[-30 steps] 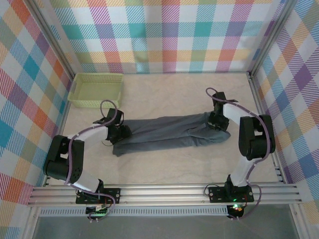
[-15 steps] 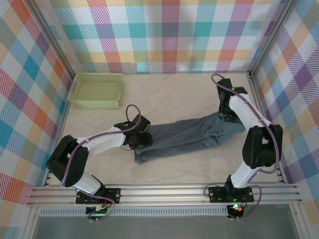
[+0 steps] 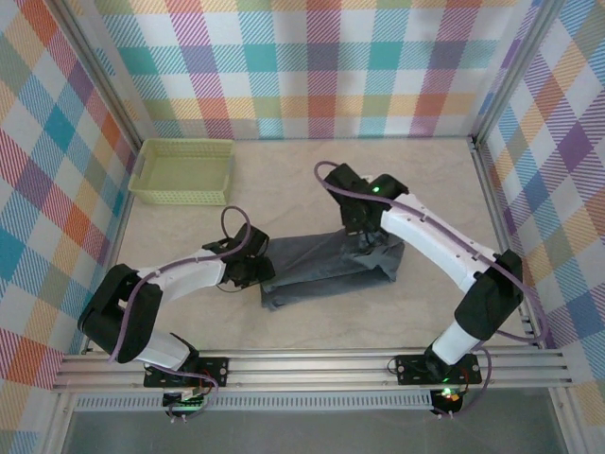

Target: Fold the inside-out t-shirt

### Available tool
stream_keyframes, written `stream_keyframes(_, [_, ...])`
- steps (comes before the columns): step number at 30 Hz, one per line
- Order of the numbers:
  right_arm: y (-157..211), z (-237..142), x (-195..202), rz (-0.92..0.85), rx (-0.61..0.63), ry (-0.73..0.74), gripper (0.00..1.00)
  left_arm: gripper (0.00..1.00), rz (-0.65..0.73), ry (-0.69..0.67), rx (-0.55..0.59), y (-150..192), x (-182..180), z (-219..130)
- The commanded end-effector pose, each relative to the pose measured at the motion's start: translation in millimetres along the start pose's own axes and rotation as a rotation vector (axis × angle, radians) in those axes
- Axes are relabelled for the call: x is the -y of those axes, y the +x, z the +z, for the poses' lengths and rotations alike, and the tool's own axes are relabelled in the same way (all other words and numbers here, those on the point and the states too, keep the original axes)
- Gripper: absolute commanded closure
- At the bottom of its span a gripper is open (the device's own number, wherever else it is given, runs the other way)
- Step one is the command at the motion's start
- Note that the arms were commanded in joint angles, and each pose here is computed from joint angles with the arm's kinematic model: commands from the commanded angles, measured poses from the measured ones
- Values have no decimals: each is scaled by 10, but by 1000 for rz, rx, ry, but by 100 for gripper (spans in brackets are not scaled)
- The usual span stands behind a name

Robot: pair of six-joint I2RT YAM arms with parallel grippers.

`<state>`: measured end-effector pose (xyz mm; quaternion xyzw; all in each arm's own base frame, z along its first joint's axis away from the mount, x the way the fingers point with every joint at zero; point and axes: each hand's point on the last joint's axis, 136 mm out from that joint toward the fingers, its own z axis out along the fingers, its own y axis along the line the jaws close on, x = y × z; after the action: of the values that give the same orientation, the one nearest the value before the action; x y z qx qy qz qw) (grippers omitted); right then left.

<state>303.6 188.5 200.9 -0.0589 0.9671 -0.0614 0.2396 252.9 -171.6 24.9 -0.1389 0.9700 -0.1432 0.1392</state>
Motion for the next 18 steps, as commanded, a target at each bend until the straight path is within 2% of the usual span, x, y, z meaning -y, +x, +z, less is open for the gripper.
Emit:
stream_keyframes(1, [31, -19, -561, 125, -54, -215, 100, 59, -5, 109, 19, 9, 196, 51])
stream_keyframes(10, [106, 40, -1682, 105, -129, -378, 100, 68, 12, 137, -6, 265, 212, 201])
stream_keyframes(18, [89, 34, -2037, 104, -146, -425, 100, 73, 3, 144, -7, 358, 168, 243])
